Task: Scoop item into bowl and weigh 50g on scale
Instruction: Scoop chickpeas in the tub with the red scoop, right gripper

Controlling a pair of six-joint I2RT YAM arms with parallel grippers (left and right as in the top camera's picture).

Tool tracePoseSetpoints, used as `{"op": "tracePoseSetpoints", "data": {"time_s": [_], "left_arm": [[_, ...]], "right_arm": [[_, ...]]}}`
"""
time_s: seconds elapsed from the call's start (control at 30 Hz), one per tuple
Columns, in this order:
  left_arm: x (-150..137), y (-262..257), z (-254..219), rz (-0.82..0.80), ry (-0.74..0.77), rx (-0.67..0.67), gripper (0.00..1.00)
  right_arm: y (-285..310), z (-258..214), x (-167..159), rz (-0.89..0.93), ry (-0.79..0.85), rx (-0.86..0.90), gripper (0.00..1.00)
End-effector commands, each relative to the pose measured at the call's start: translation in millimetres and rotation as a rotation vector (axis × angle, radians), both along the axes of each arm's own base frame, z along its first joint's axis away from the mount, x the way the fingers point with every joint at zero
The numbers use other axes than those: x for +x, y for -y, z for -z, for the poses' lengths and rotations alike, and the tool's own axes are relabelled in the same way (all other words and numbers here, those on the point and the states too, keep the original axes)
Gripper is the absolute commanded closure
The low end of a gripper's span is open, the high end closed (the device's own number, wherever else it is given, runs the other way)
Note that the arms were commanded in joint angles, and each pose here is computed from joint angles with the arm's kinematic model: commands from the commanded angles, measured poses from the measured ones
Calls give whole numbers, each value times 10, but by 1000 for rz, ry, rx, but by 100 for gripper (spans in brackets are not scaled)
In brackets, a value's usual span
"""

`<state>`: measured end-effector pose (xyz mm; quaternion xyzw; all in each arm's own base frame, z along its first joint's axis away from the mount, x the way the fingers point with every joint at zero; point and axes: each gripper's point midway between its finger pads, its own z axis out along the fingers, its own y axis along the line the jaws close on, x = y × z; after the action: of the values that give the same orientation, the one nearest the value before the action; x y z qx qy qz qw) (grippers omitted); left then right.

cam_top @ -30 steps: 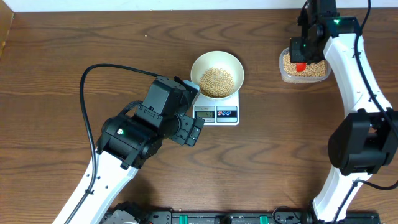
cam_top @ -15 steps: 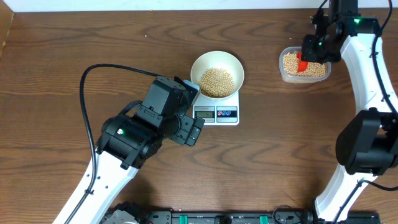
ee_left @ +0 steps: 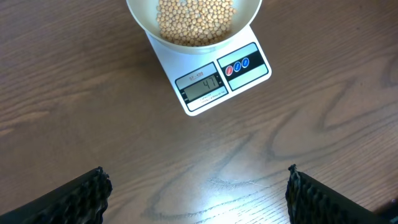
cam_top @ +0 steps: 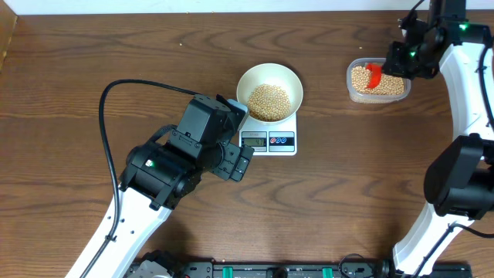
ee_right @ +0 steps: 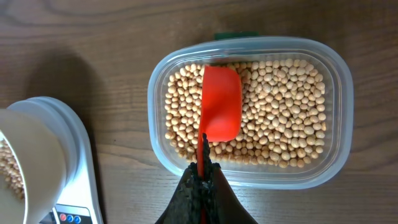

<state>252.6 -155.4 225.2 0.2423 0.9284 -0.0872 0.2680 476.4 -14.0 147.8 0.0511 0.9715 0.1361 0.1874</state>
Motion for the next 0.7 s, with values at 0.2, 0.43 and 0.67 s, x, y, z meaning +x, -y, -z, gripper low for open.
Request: {"op": "tracePoseSetpoints", "data": {"time_s": [0.2, 0.43, 0.67], "left_arm": [[38, 4, -76, 0, 16, -6, 8], [38, 4, -76, 1, 16, -6, 8], [38, 4, -76, 1, 16, -6, 8]], "right_arm": [[90, -200, -42, -49, 61, 41, 99], [106, -217, -57, -94, 78, 49, 99], [160, -267, -95, -86, 82, 60, 99]]}}
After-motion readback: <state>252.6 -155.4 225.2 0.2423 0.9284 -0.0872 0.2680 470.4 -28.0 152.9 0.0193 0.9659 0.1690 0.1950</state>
